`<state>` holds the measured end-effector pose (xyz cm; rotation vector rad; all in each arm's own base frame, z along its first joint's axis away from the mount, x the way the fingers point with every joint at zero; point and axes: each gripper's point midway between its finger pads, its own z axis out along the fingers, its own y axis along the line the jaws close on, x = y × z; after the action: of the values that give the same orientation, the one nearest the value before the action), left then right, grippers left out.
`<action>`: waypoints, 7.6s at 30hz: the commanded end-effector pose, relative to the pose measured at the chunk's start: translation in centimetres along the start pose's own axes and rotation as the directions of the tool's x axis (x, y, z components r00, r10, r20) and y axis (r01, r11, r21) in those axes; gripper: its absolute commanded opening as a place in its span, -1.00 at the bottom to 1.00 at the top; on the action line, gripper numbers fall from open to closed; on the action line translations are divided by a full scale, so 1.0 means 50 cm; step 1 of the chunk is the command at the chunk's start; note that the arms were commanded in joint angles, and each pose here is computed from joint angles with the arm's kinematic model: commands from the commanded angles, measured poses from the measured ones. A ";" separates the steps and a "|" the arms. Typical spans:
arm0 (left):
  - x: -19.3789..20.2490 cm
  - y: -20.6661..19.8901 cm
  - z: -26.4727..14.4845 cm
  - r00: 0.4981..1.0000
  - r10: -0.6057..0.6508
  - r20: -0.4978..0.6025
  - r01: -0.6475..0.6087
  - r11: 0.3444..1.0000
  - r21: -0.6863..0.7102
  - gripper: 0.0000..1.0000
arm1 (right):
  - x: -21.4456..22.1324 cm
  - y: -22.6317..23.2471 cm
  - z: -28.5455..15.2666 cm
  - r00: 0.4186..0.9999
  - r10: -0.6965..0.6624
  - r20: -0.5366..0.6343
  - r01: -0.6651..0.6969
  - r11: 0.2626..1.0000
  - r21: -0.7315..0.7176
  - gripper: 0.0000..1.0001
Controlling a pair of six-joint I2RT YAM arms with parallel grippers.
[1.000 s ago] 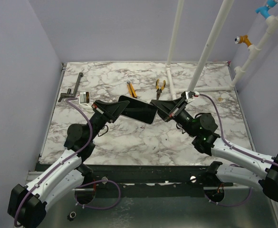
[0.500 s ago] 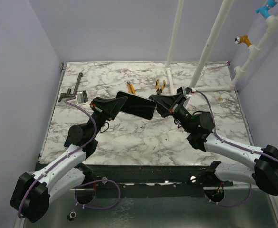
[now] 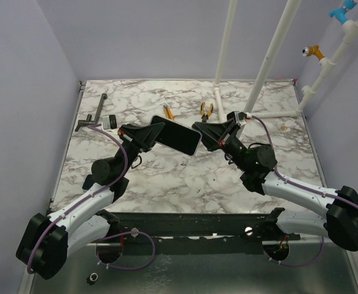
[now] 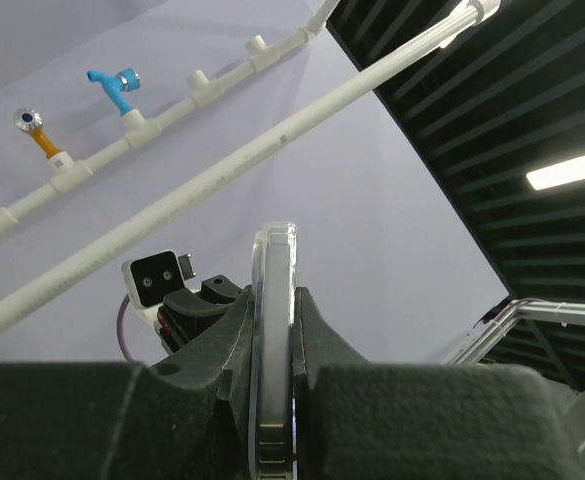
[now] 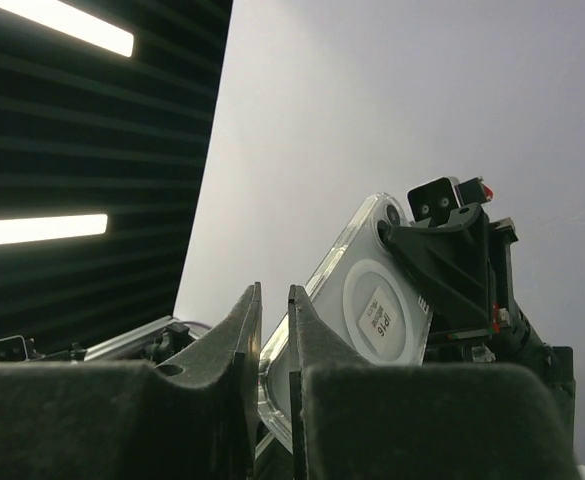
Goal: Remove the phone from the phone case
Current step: Remove the phone case from the phone.
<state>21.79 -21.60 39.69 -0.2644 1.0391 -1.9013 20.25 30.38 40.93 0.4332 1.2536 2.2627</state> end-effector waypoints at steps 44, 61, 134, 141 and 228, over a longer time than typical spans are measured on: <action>0.008 -0.053 0.015 0.986 0.153 -0.064 -0.156 0.987 -0.038 -1.00 | -0.018 -0.045 -0.046 0.937 -0.348 -0.027 0.333 0.869 0.366 -0.24; -0.005 -0.034 0.014 0.995 0.099 -0.020 -0.100 0.992 -0.077 -1.00 | -0.004 -0.053 -0.036 0.949 -0.313 -0.050 0.310 0.885 0.346 -0.26; -0.015 0.045 0.021 0.997 -0.053 0.050 0.060 0.986 -0.158 -1.00 | 0.004 0.129 -0.079 0.947 -0.306 0.094 0.315 0.944 -0.099 0.13; -0.015 0.037 0.006 0.997 -0.061 0.047 0.070 0.977 -0.200 -1.00 | -0.078 0.070 -0.114 0.807 -0.584 0.085 0.518 0.770 0.373 0.25; 0.029 0.127 -0.100 0.996 -0.087 -0.017 0.070 0.892 -0.446 -1.00 | -0.001 -0.194 -0.212 0.880 -0.373 -0.295 0.473 0.617 0.630 -0.33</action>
<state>22.42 -22.04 29.31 -0.5573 1.6052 -1.6858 18.02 27.22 26.65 0.2122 2.0372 1.3562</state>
